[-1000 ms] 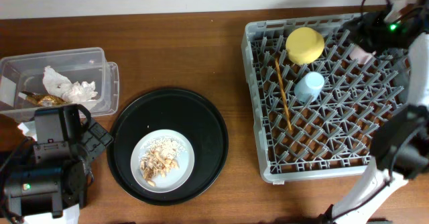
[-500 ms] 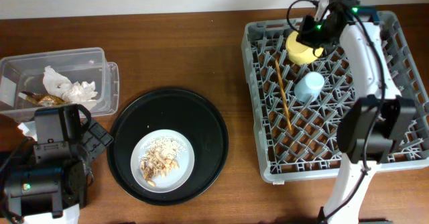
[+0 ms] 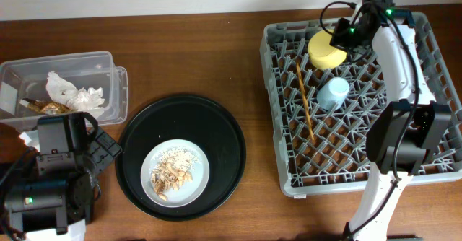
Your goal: Sort waste into correct bins and load items into the dishwasher rack
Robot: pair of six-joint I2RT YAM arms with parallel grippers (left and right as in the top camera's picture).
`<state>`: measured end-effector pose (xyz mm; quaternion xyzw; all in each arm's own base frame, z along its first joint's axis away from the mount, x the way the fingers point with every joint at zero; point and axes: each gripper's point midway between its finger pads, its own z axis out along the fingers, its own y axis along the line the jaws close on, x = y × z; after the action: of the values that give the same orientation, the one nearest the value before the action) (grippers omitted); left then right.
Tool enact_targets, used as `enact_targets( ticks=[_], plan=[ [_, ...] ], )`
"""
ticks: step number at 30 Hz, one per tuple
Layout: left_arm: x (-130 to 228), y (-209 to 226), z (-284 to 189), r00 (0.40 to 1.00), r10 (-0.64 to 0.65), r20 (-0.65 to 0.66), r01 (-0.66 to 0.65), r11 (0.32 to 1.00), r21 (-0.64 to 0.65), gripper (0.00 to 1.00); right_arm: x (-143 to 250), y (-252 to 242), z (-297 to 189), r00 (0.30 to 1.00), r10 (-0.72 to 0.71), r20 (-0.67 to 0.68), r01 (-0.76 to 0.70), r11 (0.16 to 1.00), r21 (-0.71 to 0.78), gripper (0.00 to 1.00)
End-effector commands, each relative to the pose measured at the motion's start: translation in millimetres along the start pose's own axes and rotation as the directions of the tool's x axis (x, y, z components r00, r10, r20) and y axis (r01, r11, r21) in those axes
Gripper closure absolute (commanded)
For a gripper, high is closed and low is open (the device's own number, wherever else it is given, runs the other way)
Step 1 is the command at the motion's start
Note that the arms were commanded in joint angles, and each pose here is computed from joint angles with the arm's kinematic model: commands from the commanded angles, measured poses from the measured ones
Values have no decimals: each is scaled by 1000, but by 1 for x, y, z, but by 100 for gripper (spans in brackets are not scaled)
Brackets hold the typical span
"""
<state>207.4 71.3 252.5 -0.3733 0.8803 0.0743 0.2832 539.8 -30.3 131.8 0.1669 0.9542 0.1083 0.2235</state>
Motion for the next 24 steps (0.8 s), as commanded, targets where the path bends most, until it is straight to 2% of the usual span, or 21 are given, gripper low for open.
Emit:
enact_targets(
  ticks=[1, 3, 5, 9, 11, 13, 16, 21, 24],
  plan=[
    [-4, 1, -2, 1000, -18, 14, 18, 1000, -2, 1, -4, 23, -2, 999, -44, 11, 45, 990, -135, 96],
    [-4, 1, -2, 1000, -18, 14, 18, 1000, -2, 1, -6, 20, -2, 999, -45, 20, 47, 992, -119, 96],
    [-4, 1, -2, 1000, -18, 14, 18, 1000, -2, 1, -5, 2, 8, 999, -37, 15, 37, 999, -23, 96],
    [-4, 1, -2, 1000, -18, 14, 18, 1000, -2, 1, 7, -25, 29, 999, -10, -37, 13, 997, 78, 96],
    [-4, 1, -2, 1000, -18, 14, 18, 1000, -2, 1, 7, -44, 28, 997, 70, -28, -65, 986, 152, 96],
    [-4, 1, -2, 1000, -18, 14, 18, 1000, -2, 1, 4, -51, 22, 994, 113, -15, -109, 980, 166, 96],
    [-4, 1, -2, 1000, -18, 14, 18, 1000, -2, 1, -5, -60, 1, 988, 151, 21, -153, 974, 170, 96],
    [-4, 1, -2, 1000, -18, 14, 18, 1000, -2, 1, -15, -44, -79, 984, 155, 92, -167, 976, 140, 95],
    [-4, 1, -2, 1000, -18, 14, 18, 1000, -2, 1, -6, -36, -122, 983, 151, 108, -165, 977, 132, 79]
  ],
)
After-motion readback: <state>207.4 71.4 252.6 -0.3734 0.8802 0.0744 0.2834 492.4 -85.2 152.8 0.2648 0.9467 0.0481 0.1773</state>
